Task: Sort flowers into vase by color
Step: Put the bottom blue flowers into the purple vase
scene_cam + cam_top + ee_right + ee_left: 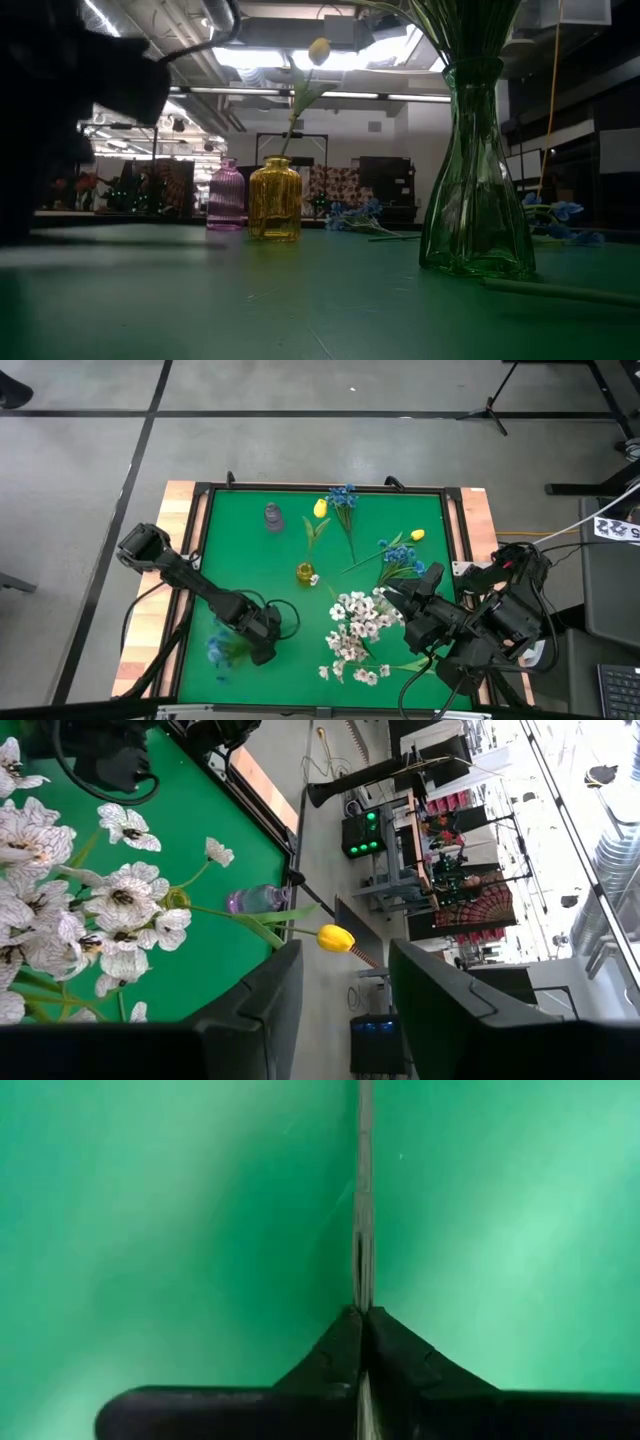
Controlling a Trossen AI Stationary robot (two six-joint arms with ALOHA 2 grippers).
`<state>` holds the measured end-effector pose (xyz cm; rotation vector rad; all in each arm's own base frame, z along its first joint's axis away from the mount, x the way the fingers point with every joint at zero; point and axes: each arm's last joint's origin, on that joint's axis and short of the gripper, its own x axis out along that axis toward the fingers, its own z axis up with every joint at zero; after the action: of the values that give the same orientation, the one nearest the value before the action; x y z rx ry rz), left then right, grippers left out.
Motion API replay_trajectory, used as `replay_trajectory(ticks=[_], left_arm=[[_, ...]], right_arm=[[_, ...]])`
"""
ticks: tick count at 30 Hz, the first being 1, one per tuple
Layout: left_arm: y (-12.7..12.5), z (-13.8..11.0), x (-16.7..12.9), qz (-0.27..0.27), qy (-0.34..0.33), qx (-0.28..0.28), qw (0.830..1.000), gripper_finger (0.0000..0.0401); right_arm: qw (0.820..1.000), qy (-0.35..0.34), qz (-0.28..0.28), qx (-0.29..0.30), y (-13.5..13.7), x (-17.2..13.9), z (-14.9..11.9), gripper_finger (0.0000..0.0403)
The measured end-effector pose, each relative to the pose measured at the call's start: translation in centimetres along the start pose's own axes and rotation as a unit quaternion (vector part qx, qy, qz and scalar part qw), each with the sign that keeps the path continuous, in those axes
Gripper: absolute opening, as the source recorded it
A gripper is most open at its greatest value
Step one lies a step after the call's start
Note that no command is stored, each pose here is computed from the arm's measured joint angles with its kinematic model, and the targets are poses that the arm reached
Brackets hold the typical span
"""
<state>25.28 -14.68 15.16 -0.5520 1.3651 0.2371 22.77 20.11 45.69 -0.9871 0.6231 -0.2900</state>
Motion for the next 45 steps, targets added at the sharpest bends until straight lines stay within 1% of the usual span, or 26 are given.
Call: replay_trajectory(ticks=[2,4,7,10,12,15,19,21,27,29,31,33,36,38,40,42,45], left_arm=[[-0.4,0.5,-1.2,0.021,0.011,0.026,0.999,0.0007],[-0.6,0.9,-2.6,0.055,0.018,0.047,0.997,0.0004],[-1.0,2.0,-5.0,0.104,0.006,0.066,0.992,0.0004],[-0.6,3.0,-7.7,0.169,0.005,0.079,0.983,0.0003],[-0.4,3.7,-9.4,0.208,-0.007,0.077,0.975,0.0003],[0.3,4.5,-12.0,0.272,-0.024,0.074,0.959,0.0002],[0.9,6.0,-14.7,0.332,-0.083,0.077,0.937,0.0002],[1.3,6.6,-15.5,0.342,-0.108,0.099,0.928,0.0002],[3.5,8.8,-16.3,0.423,-0.13,0.132,0.887,0.0001],[4.2,9.4,-16.6,0.459,-0.14,0.149,0.865,0.0001],[4.9,10.1,-16.9,0.501,-0.147,0.172,0.835,0.0001],[5.6,10.7,-17.4,0.552,-0.154,0.198,0.795,0.0001],[6.5,11.5,-18.0,0.627,-0.139,0.246,0.726,0.0001],[7.2,12.0,-18.3,0.665,-0.094,0.289,0.683,0.0001],[8.1,12.5,-18.6,0.691,-0.038,0.325,0.645,0.0001],[9.0,13.0,-18.9,0.71,0.011,0.348,0.613,0.0002],[10.3,13.7,-19.3,0.726,0.081,0.373,0.573,0.0001]], right_arm=[[1.0,0.0,0.0,0.0,0.0,0.0,0.0,0.0152],[1.0,0.0,0.0,0.0,0.0,0.0,0.0,0.0152],[1.0,0.0,0.0,0.0,0.0,0.0,0.0,0.0152],[1.0,0.0,0.0,0.007,0.0,0.0,0.0,0.0152],[1.0,0.0,0.001,0.009,0.0,0.0,0.0,0.0152],[1.0,-0.001,0.005,0.009,0.0,0.0,0.0,0.0152],[1.0,-0.001,0.016,0.009,0.1,0.0,0.0,0.0152],[1.0,-0.001,0.02,0.01,0.1,0.0,0.0,0.0152],[0.999,-0.003,0.04,0.012,0.2,0.0,0.0,0.0152],[0.999,-0.003,0.047,0.012,0.3,0.0,0.0,0.0152],[0.999,-0.004,0.052,0.012,0.3,0.0,0.0,0.0152],[0.999,-0.004,0.052,0.012,0.3,0.0,0.0,0.0152],[0.999,-0.004,0.052,0.011,0.3,0.0,0.0,0.0152],[0.999,-0.004,0.052,0.011,0.3,0.0,0.0,0.0152],[0.999,-0.004,0.052,0.011,0.3,0.0,0.0,0.0152],[0.999,-0.004,0.052,0.012,0.3,0.0,0.0,0.0152],[0.999,-0.004,0.052,0.011,0.3,0.0,0.0,0.0152]])
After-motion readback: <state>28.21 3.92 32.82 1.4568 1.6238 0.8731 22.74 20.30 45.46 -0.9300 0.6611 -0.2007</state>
